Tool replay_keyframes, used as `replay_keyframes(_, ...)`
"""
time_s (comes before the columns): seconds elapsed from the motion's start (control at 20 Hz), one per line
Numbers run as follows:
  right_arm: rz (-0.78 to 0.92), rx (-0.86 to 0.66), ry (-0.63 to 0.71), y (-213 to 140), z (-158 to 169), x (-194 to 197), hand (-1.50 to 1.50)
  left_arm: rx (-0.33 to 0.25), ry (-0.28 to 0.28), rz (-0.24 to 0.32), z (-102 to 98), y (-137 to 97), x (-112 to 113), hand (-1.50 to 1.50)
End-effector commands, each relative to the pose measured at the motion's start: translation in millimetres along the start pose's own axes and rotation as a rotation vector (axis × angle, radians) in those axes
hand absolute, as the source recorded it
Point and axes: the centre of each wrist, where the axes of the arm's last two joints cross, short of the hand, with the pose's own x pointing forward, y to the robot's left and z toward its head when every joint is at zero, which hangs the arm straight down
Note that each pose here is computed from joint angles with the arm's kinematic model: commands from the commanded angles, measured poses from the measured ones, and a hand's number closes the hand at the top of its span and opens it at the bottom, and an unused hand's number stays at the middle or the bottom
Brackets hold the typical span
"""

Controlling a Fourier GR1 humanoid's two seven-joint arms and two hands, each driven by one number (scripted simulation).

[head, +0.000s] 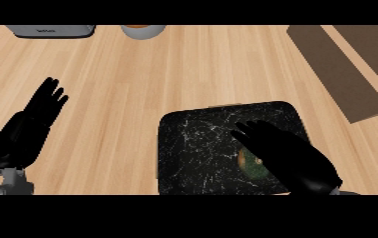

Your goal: Pick the squash from the tray and place it in the cardboard box

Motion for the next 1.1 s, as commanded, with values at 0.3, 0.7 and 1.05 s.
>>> replay_keyframes(0.3,0.035,0.048,0.024,22,-23,16,-1.50,-0.002,-0.007,0.007,10,-6,-10,0.00)
replay_keyframes(0.7,0.039,0.079,0.050,42,-25,-14,-1.50,0.000,-0.002,0.004,-5,1,5,0.00)
replay_keyframes(1.05,0.038,0.069,0.045,58,-54,-6,-1.50,0.001,-0.013,-0.012,-3,-5,-5,0.00)
